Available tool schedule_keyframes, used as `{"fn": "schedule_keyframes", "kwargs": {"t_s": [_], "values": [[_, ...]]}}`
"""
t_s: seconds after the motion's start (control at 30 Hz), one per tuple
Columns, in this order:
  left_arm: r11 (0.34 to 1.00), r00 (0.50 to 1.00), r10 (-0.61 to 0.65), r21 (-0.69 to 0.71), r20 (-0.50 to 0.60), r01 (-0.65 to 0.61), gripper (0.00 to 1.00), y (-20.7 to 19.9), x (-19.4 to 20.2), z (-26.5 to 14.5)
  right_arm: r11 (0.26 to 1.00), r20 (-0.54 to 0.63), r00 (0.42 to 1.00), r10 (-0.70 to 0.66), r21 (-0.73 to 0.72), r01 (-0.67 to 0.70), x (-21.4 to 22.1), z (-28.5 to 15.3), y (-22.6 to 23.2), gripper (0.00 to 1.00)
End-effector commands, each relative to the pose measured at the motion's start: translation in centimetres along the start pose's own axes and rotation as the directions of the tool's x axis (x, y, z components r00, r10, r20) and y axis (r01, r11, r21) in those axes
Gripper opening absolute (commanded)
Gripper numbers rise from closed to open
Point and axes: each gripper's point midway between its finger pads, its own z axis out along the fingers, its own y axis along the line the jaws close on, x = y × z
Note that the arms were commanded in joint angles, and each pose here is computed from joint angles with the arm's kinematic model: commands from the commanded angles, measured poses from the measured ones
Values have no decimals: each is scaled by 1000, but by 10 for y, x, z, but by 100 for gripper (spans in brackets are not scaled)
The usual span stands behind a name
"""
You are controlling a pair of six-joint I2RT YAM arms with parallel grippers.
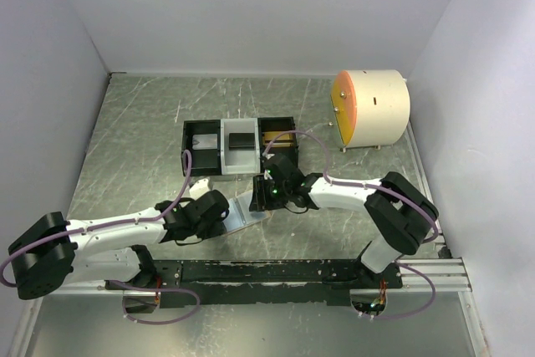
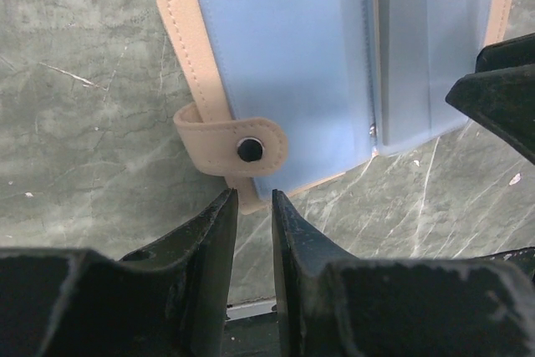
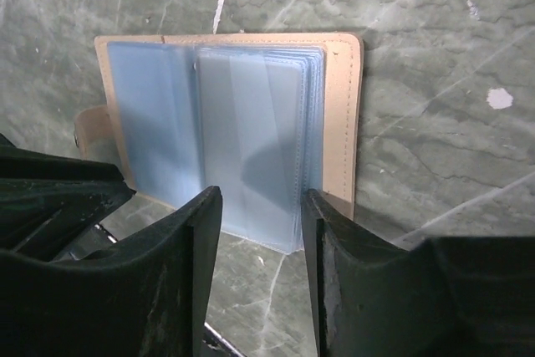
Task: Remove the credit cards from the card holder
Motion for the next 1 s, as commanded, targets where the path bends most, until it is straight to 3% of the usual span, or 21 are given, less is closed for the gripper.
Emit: {"fn": "schedule_keyframes", "kwargs": {"t_s": [0.0,0.13,0.47,0.8,0.97], "values": [[1000,1000,9,19,13,-9,34,-8,-3,1,998,-23,1000,4,-58,-5,7,3,8,42],[1000,1000,14,20,7,-14,34,-9,-2,2,992,4,1000,2,-127,-1,1,-5,24,39],[1000,1000,23,17,2,-23,33,-12,-2,5,989,34,999,-37,-144,42,-11,-17,43,36],[1000,1000,4,14,22,-5,32,-10,-5,0,945,37,993,-109,-307,115,-11,-24,95,35],[999,999,-17,28,39,16,33,-9,-8,-5,944,0,996,-90,-319,85,-6,-12,102,37]]}}
